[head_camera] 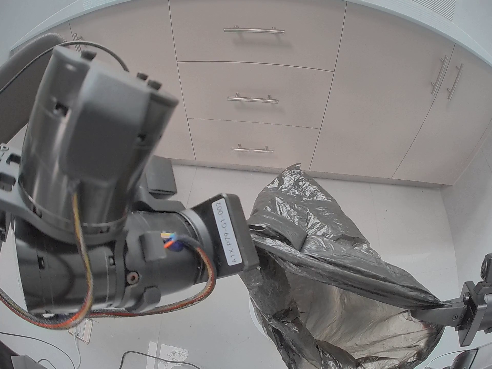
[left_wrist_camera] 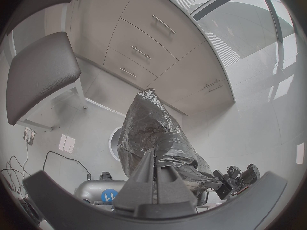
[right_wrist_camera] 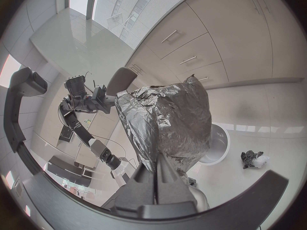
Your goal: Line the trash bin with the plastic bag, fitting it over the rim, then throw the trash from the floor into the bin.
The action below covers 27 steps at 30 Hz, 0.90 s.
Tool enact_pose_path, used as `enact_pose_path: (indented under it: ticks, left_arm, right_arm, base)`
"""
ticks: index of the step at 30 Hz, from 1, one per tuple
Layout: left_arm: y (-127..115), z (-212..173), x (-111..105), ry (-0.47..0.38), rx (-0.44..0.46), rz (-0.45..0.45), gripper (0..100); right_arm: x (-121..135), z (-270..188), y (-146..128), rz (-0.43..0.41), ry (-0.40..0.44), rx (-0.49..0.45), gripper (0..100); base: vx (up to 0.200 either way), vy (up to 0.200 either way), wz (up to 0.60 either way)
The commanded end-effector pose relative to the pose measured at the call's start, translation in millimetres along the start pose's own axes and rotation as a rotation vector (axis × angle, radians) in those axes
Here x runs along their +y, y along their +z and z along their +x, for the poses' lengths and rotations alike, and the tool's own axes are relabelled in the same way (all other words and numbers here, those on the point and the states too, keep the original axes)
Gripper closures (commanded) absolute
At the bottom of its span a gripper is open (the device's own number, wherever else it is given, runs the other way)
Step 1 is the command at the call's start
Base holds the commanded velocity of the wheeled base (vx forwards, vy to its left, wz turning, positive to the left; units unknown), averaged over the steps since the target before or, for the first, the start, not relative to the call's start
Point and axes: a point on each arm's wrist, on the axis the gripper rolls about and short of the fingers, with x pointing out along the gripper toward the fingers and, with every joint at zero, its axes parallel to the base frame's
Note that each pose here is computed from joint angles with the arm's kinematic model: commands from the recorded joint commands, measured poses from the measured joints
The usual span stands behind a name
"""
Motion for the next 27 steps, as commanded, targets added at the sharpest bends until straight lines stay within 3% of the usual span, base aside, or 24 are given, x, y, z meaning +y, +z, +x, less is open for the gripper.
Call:
enact_pose_path:
  ticks: [1,13,27]
  left_arm:
    - [-1.8,1.4,6.4,0.021,0.004,0.000,100]
    - [-11.3,20.1,28.9,-0.003,-0.004,-0.026,100]
    - [-0.3,50.0,45.2,0.030,-0.001,-0.054,100]
  right_arm:
    - [-3.4,6.8,-3.0,0.008,-0.020,0.038,100]
    - [-9.2,26.4,-0.2,0.018,-0.066,0.097,100]
    - [-27.7,56.1,19.2,-0.011,-0.161,0.053,100]
  base:
    - [0.000,0.000,0.00]
    - [0.000,0.000,0.00]
    - [0.000,0.000,0.00]
